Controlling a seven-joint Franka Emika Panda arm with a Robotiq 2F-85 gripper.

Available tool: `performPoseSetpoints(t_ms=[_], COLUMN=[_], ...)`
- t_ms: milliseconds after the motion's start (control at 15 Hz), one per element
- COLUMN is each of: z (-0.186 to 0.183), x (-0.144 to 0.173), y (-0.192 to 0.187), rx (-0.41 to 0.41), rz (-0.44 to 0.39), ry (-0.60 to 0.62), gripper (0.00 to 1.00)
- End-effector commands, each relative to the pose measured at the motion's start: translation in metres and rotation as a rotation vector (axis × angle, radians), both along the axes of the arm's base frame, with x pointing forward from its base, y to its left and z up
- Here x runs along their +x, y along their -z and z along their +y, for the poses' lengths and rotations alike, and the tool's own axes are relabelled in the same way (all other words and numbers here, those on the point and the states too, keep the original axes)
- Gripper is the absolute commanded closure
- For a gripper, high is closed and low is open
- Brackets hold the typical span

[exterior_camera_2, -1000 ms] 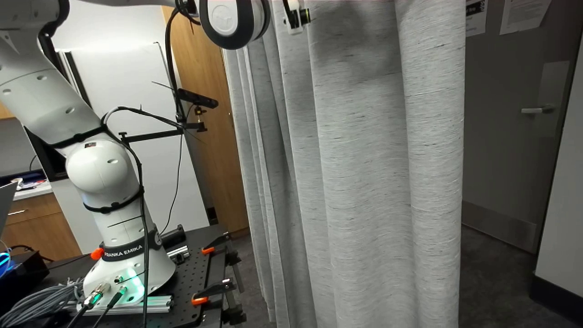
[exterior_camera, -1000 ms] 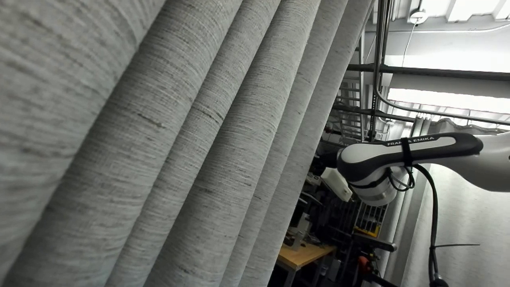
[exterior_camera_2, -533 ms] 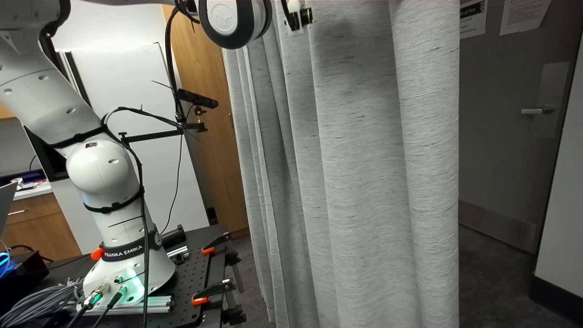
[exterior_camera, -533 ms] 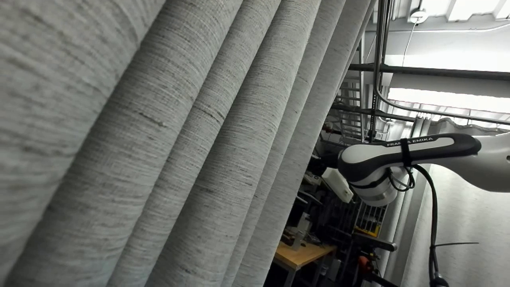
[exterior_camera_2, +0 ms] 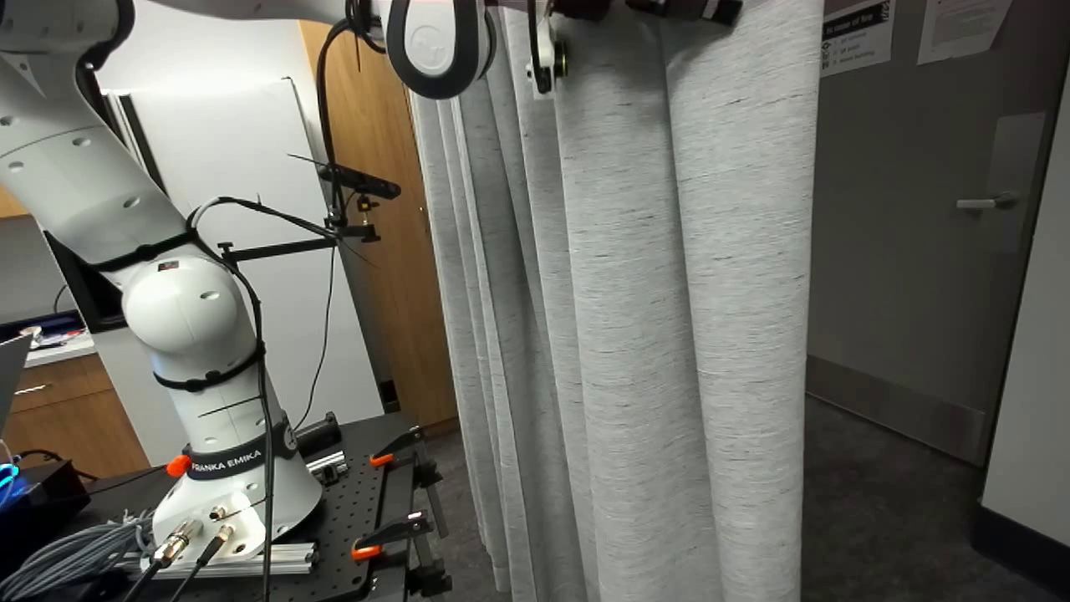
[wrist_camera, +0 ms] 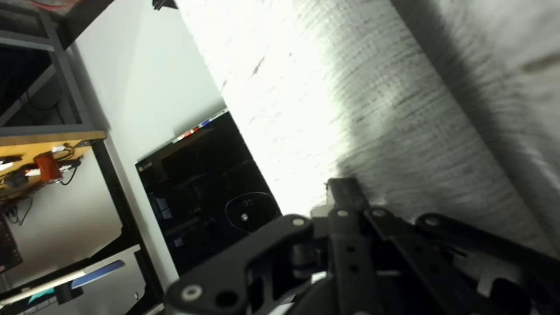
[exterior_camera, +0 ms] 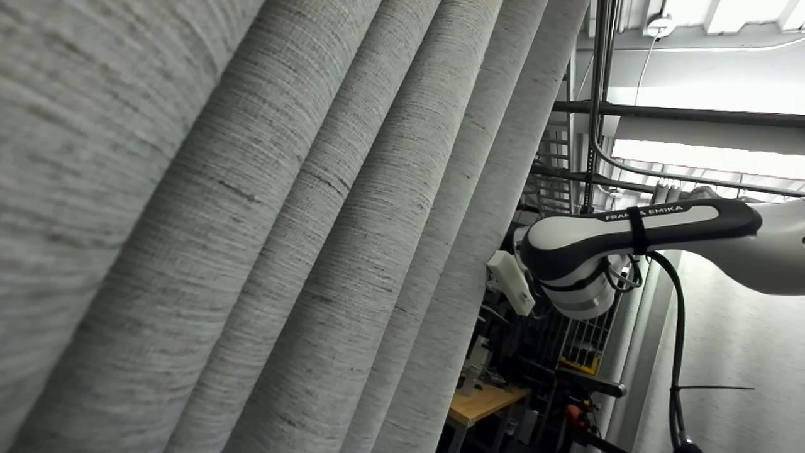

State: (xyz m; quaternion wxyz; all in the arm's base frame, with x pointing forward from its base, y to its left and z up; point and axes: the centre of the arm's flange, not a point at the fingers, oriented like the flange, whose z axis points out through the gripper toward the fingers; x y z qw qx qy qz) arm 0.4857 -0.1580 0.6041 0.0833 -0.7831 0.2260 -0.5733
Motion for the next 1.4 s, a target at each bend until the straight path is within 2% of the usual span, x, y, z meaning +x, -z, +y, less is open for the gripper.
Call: performPoseSetpoints(t_ms=[0, 533, 1000, 1333], z=[0.047, 0.140, 0.211, 0.240], x=[-0.001, -0.006, -0.041, -0.067], y=[-0.004, -0.031, -0.065, -0.067], rx=[0.108, 0.258, 0.371, 0.507], rz=[-0.002, -0.063, -0.143, -0.146], ry=[-0.068, -0.305, -0.581, -0.749], gripper=[1.00, 1.00, 1.00, 1.00])
